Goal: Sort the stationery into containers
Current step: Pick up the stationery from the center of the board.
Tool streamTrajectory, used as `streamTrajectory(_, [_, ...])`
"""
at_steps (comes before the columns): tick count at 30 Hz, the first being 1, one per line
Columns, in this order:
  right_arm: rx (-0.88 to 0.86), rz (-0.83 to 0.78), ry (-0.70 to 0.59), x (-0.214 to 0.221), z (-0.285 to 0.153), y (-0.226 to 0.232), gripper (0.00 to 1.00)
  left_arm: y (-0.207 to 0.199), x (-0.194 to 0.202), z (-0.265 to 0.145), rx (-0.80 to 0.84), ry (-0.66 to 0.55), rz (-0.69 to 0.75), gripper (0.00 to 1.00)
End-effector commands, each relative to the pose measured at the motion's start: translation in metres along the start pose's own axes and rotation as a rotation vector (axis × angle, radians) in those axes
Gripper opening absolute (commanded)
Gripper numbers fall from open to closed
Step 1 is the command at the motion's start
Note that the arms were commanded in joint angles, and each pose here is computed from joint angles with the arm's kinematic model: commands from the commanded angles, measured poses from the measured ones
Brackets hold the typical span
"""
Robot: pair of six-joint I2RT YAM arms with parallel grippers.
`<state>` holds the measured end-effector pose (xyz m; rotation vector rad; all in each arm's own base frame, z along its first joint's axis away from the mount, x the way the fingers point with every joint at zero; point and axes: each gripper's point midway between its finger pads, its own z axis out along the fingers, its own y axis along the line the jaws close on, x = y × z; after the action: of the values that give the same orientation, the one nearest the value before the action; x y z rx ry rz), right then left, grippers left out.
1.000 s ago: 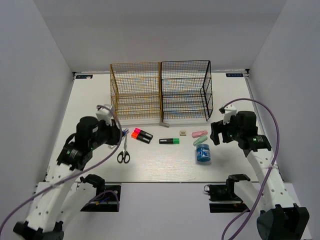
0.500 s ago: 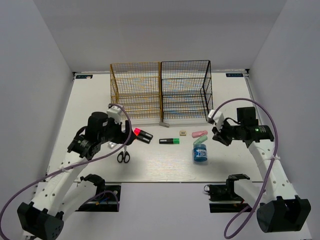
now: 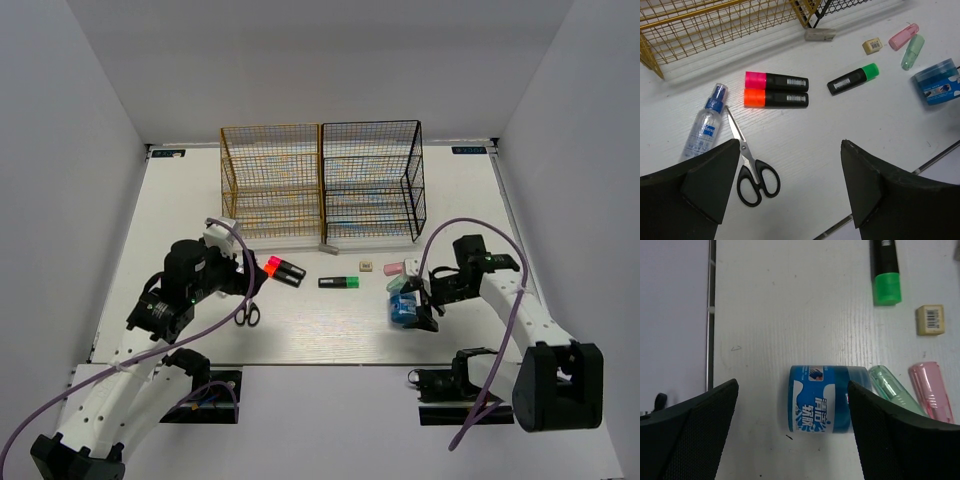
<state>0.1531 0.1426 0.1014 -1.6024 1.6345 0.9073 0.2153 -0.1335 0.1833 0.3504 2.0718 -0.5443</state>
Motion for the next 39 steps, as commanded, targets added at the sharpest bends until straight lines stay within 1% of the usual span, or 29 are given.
streamTrajectory(1, [0.017,-0.225,-0.028,0.006,0.011,-0.021,0.91,0.002,-0.002,-0.001,-0.010,-0.013,0.006,0.92])
streamTrajectory(2, [0.031,-0.252,-0.011,0.011,0.012,-0.027,0.91,0.001,-0.001,-0.001,-0.005,-0.011,0.005,0.92])
streamTrajectory(4, [0.060,-0.234,0.014,0.020,0.013,-0.034,0.91,0.001,0.000,-0.001,-0.006,-0.010,0.003,0.92])
streamTrajectory(6, [0.096,-0.270,0.024,0.022,0.015,-0.045,0.91,0.000,-0.001,-0.002,-0.001,-0.012,0.005,0.92])
streamTrajectory(7, [0.111,-0.262,0.037,0.024,0.014,-0.048,0.91,0.000,-0.001,-0.001,-0.001,-0.013,0.004,0.92])
streamTrajectory(13, [0.131,-0.260,0.070,0.031,0.013,-0.054,0.91,-0.002,0.001,0.000,0.012,-0.005,0.001,0.94])
streamTrajectory(17, [0.183,-0.205,0.149,0.041,0.003,-0.062,0.91,-0.002,0.001,-0.001,0.012,-0.007,0.000,0.95])
streamTrajectory(20, [0.162,-0.166,0.192,0.050,0.001,-0.055,0.91,-0.003,0.002,0.000,0.017,-0.001,0.000,0.96])
streamTrajectory(25, [0.175,-0.126,0.238,0.065,0.002,-0.051,0.91,-0.003,0.002,0.000,0.017,-0.001,-0.003,0.97])
streamTrajectory(28, [0.168,-0.095,0.237,0.066,0.002,-0.048,0.91,-0.003,0.002,0.000,0.019,-0.004,0.000,0.97])
streamTrajectory(29, [0.166,-0.091,0.234,0.065,0.002,-0.047,0.89,-0.003,0.003,0.000,0.017,0.000,-0.001,0.97])
streamTrajectory(31, [0.158,-0.078,0.226,0.066,0.004,-0.046,0.69,-0.003,0.002,0.000,0.016,-0.001,-0.003,0.97])
streamTrajectory(32, [0.152,-0.073,0.222,0.065,0.005,-0.045,0.54,-0.002,0.003,0.000,0.016,-0.001,-0.001,0.97])
streamTrajectory(33, [0.164,-0.080,0.207,0.058,0.003,-0.051,0.25,-0.002,0.002,0.000,0.014,-0.002,-0.001,0.97])
streamTrajectory(34, [0.155,-0.073,0.196,0.056,0.004,-0.051,0.14,-0.003,0.003,0.000,0.017,0.002,-0.003,0.97])
streamTrajectory(36, [0.129,-0.078,0.166,0.045,0.003,-0.049,0.00,-0.002,0.004,0.001,0.013,0.004,-0.002,0.97])
streamTrajectory(38, [0.099,-0.077,0.112,0.033,0.005,-0.042,0.00,-0.001,0.004,0.000,0.010,0.005,-0.001,0.98])
streamTrajectory(39, [0.106,-0.083,0.090,0.018,0.000,-0.046,0.00,-0.001,0.004,0.000,0.010,0.004,0.001,0.98])
